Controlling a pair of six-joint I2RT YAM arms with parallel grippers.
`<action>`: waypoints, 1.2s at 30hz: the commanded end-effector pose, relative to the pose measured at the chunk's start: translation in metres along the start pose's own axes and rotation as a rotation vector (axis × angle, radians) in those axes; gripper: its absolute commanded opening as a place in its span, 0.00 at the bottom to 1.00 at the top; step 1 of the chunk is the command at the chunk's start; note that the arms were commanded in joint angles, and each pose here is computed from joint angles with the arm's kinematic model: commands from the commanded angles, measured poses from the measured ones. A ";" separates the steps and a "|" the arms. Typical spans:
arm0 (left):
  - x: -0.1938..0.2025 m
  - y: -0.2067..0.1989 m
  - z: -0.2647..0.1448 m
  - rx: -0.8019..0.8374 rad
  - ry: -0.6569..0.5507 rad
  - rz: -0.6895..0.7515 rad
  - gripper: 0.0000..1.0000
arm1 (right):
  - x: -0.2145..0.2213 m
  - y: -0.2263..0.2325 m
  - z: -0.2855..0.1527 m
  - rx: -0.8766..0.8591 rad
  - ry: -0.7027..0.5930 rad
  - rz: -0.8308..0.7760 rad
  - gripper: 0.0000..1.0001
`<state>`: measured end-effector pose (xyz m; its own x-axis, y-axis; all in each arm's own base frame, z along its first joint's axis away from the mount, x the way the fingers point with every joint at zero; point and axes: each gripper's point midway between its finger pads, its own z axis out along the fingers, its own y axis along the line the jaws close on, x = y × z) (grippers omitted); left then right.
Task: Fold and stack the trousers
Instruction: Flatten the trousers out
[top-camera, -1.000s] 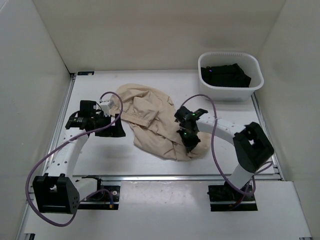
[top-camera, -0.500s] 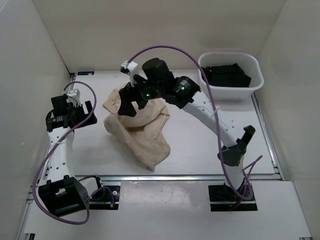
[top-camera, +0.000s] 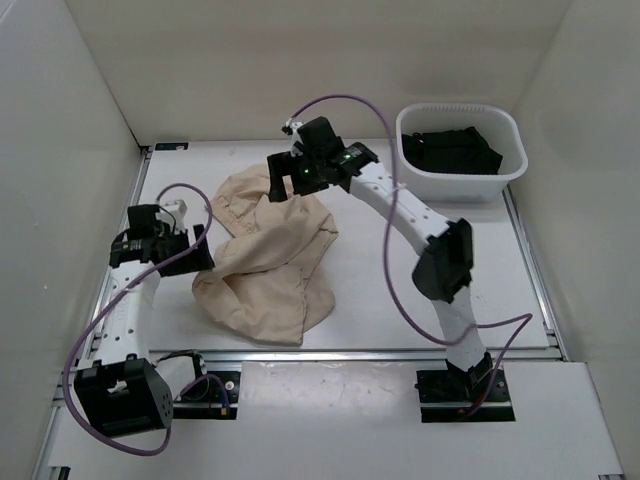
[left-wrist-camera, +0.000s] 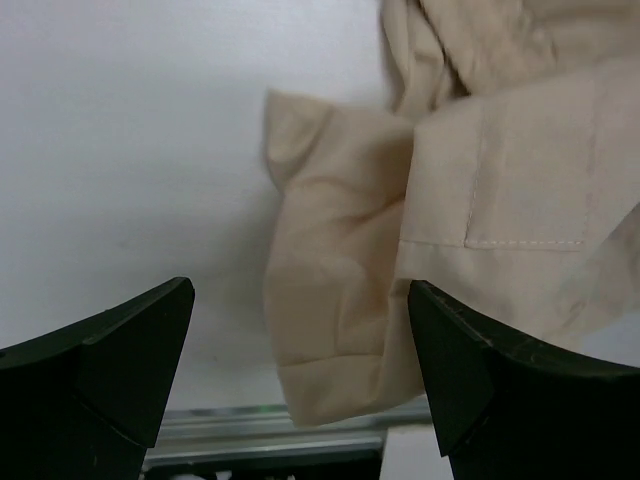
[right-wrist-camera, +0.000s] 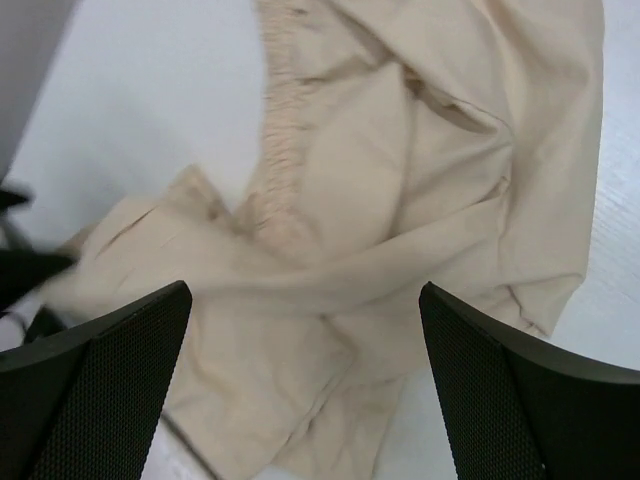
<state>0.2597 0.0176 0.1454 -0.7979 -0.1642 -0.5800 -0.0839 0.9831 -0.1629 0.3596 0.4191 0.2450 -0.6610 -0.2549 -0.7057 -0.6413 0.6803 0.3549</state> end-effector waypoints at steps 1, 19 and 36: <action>0.039 -0.024 -0.001 0.087 0.100 0.031 1.00 | 0.002 -0.010 0.043 0.004 0.017 0.078 0.99; 0.130 -0.057 0.021 0.239 0.391 0.085 0.24 | 0.052 -0.041 0.099 0.080 0.134 0.204 0.00; -0.059 0.053 -0.040 -0.265 -0.157 -0.044 0.15 | 0.223 -0.126 -0.146 0.572 0.205 0.655 0.14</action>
<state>0.2808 0.0743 0.1787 -0.7147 -0.2149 -0.6657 -0.2600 0.9651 -0.0324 0.2964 0.2001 0.2190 -0.7877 0.2301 -0.5714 -0.0079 0.9237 0.3830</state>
